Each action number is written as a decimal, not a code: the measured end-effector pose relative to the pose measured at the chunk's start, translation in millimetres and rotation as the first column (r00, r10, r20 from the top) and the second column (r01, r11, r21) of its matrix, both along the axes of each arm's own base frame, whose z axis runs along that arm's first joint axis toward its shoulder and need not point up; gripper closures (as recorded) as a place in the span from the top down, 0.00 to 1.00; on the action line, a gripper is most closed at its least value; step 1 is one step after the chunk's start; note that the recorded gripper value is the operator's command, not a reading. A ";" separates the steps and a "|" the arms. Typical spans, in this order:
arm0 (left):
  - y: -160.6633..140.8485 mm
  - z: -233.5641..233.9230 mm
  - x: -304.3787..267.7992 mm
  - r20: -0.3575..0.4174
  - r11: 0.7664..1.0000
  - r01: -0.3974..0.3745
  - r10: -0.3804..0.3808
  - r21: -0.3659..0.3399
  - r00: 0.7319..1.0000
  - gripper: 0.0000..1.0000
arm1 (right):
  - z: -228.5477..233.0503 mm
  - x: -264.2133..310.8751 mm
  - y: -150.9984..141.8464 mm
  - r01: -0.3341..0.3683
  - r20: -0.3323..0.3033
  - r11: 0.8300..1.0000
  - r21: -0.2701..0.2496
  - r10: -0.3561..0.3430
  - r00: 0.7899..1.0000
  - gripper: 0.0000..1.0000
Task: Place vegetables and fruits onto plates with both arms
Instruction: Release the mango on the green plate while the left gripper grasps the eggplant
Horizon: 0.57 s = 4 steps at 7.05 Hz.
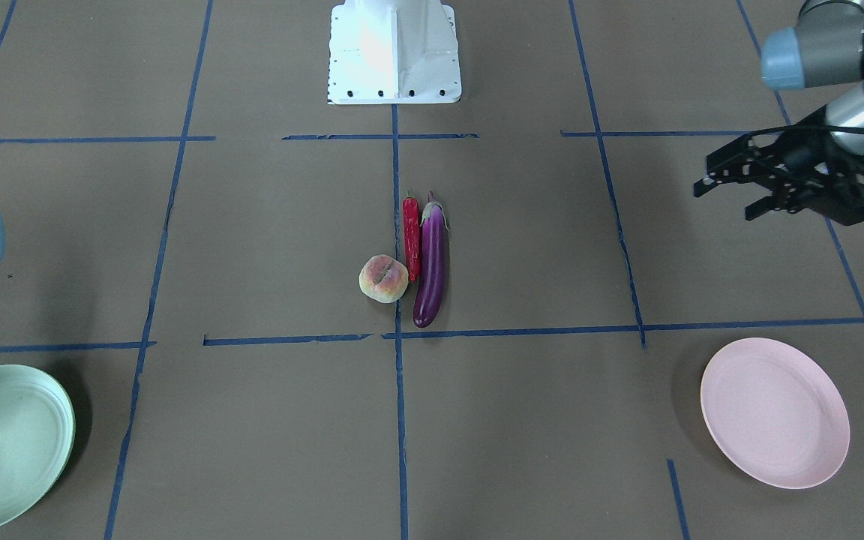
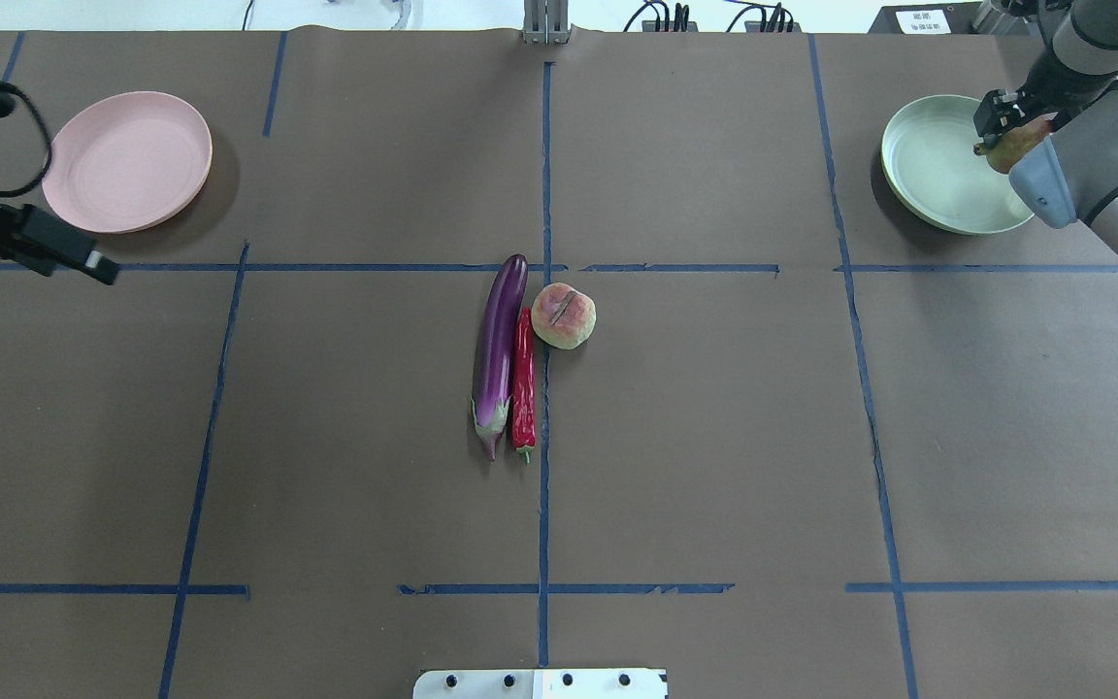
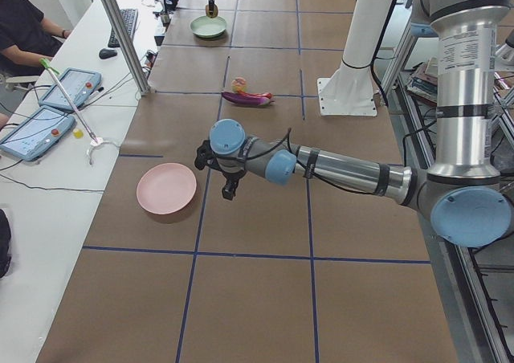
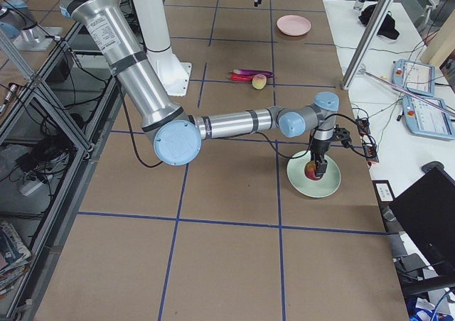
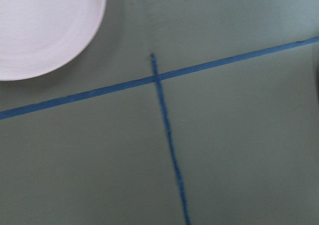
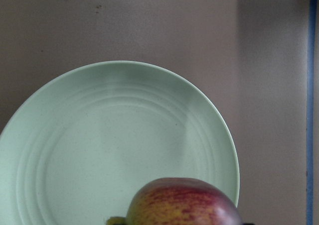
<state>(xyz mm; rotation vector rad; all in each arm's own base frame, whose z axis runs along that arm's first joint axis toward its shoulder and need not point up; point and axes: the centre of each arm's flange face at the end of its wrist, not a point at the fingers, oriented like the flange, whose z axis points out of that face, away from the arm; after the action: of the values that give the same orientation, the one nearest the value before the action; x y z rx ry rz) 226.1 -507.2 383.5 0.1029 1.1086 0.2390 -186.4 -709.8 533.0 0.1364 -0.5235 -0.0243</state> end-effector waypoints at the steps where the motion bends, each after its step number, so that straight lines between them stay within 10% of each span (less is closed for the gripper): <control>1: 5.3 -39.6 67.9 0.011 1.000 -0.010 0.010 0.000 1.000 1.00 | -5.1 -1.1 -0.9 0.002 0.020 1.000 0.014 -0.002 1.000 1.00; 4: 21.6 -121.9 227.1 0.041 1.000 0.011 -0.010 -0.007 0.999 0.97 | -40.9 -1.4 8.9 0.017 0.130 0.996 0.085 -0.028 0.991 1.00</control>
<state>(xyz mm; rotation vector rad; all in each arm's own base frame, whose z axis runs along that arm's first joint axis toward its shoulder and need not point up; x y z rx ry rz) 453.2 -485.6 261.7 0.0968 1.0681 0.2268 -187.8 -700.8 492.1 0.2151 -0.6554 -0.0597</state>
